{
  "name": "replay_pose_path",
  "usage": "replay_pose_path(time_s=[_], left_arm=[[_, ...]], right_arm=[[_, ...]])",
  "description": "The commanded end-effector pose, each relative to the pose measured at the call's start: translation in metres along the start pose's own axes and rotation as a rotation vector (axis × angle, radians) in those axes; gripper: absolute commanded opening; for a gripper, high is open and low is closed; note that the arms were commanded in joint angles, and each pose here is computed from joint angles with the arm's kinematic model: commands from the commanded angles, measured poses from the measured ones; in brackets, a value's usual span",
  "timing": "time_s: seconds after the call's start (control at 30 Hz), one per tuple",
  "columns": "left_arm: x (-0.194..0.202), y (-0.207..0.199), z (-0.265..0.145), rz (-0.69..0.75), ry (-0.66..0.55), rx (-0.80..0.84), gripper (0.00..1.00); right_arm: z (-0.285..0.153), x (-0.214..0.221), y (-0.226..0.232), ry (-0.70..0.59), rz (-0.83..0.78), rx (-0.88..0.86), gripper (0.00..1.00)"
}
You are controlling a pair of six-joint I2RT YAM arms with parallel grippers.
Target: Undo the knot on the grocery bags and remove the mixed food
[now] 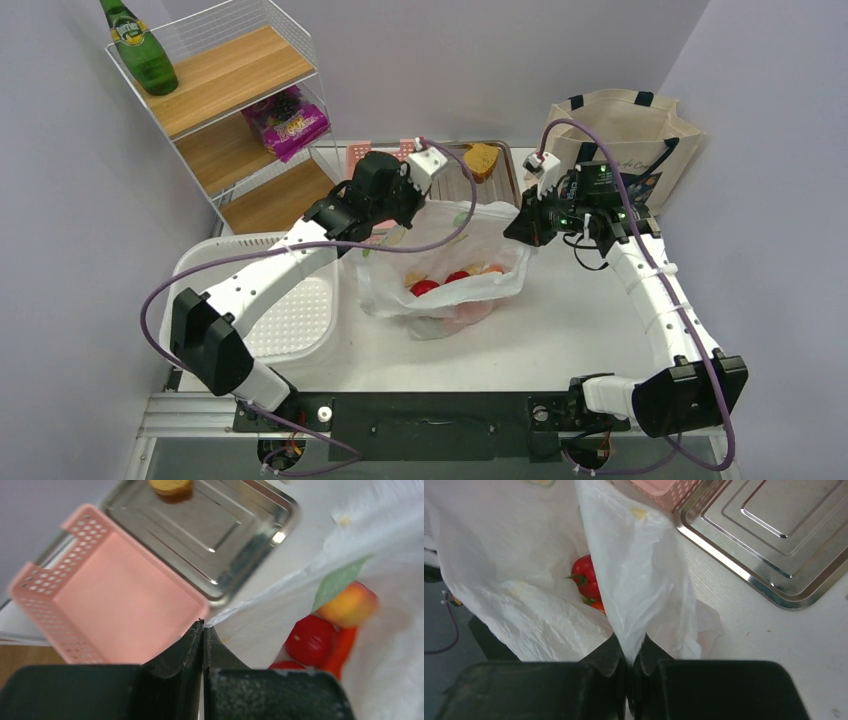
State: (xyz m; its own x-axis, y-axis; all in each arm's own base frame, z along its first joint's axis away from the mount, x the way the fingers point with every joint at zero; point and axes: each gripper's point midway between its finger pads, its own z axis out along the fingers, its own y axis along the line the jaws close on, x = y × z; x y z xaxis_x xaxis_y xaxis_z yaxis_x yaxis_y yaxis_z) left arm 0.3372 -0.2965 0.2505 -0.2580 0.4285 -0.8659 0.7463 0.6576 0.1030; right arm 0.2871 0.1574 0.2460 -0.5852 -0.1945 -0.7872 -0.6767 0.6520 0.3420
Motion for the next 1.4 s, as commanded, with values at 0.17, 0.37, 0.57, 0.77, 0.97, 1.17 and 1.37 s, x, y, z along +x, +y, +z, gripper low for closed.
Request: replay_pose_path(time_s=[0.17,0.37,0.57,0.77,0.97,1.17,1.37], left_arm=[[-0.008,0.058,0.005,0.065,-0.061,-0.175,0.37],[-0.064,-0.012,-0.071,0.235,-0.334,0.127,0.72],[-0.067,-0.072,-0.096,0.378,-0.338,0.356,0.57],[-0.018,-0.068,-0.028,0.394,-0.045,0.325,0.06],[0.054,-0.063,0.032,0.467,0.224,0.348,0.02],[0.109,-0.129,0.009,0.461,0.352,0.724,0.08],[0.165,-0.180,-0.015,0.570,0.398,0.888,0.26]], right_arm=[[0.002,0.026,0.001,0.128,-0.070,-0.048,0.00],[0.008,0.028,-0.002,0.090,-0.008,-0.029,0.00],[0.013,0.029,-0.011,0.068,0.083,-0.011,0.00],[0.015,0.027,-0.012,0.044,0.138,-0.005,0.00],[0.014,0.028,-0.018,0.024,0.187,0.018,0.00],[0.012,0.035,-0.035,0.005,0.236,0.088,0.00],[0.011,0.058,-0.062,0.058,0.222,0.227,0.00]])
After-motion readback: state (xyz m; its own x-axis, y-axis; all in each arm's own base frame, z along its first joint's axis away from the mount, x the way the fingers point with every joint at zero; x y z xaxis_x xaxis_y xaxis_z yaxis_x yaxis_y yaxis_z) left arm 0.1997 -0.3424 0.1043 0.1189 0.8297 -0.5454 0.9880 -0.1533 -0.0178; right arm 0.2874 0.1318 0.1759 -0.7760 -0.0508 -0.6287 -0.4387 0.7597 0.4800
